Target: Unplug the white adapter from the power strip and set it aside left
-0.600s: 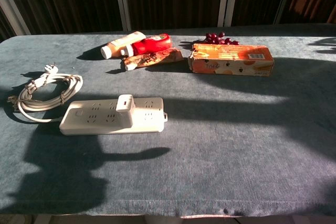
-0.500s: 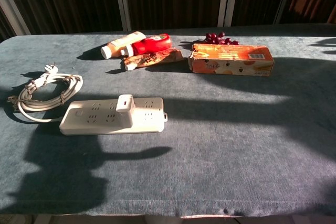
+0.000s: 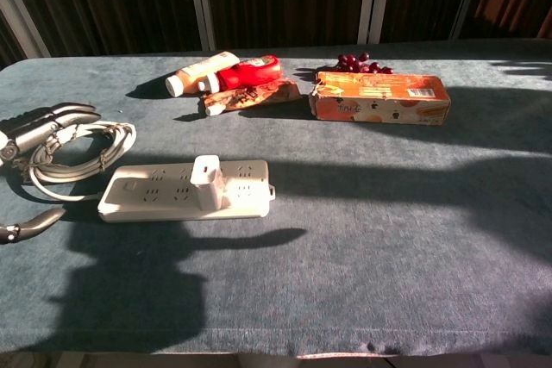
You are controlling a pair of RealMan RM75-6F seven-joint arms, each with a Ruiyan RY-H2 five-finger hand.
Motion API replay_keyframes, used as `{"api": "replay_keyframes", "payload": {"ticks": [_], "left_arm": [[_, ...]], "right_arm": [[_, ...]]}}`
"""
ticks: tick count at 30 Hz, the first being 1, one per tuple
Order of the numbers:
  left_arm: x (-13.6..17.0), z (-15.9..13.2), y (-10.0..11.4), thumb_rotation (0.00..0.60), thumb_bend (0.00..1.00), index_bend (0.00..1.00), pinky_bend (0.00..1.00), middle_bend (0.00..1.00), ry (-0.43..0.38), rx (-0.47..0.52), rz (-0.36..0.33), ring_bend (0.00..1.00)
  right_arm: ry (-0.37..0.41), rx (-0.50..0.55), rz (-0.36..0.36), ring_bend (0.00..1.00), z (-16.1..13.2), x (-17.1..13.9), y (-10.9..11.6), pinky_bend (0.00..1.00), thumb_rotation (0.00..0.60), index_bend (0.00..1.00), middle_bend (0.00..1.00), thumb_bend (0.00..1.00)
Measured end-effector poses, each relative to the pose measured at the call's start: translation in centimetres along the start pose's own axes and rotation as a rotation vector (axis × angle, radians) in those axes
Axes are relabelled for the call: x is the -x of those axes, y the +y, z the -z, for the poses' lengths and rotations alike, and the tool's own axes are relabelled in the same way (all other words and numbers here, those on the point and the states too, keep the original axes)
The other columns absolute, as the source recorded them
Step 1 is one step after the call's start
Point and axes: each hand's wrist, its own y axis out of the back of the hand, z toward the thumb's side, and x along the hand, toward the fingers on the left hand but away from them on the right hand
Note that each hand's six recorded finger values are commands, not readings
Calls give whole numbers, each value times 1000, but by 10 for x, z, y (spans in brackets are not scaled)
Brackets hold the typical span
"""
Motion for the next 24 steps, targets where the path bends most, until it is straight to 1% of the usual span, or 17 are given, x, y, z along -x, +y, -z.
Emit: {"api": "replay_keyframes", "payload": {"ticks": [2, 5, 9, 11, 18, 24], "left_arm": [[-16, -10, -7, 600, 357, 0, 127, 0, -15, -13, 12, 0], [-42, -30, -24, 600, 353, 0, 127, 0, -37, -22, 57, 0], [-75, -57, -41, 600, 355, 0, 127, 0, -65, 13, 116, 0], [-84, -67, -44, 600, 355, 0, 127, 0, -78, 32, 126, 0], [-100, -87, -51, 600, 356, 0, 127, 0, -109, 32, 136, 0], [-108, -87, -60, 600, 355, 0, 127, 0, -99, -38, 121, 0]], "right_arm": [[-7, 3, -9, 0, -2, 3, -4, 0, 600, 0, 0, 152], [-51, 1, -22, 0, 7, 5, -3, 0, 600, 0, 0, 151], [-85, -1, -22, 0, 15, 5, 3, 0, 600, 0, 0, 151], [-94, 0, -20, 0, 17, 5, 4, 0, 600, 0, 0, 151], [-118, 9, -31, 0, 23, 5, 5, 0, 600, 0, 0, 151], [-112, 25, -43, 0, 23, 2, 7, 0, 600, 0, 0, 151]]}}
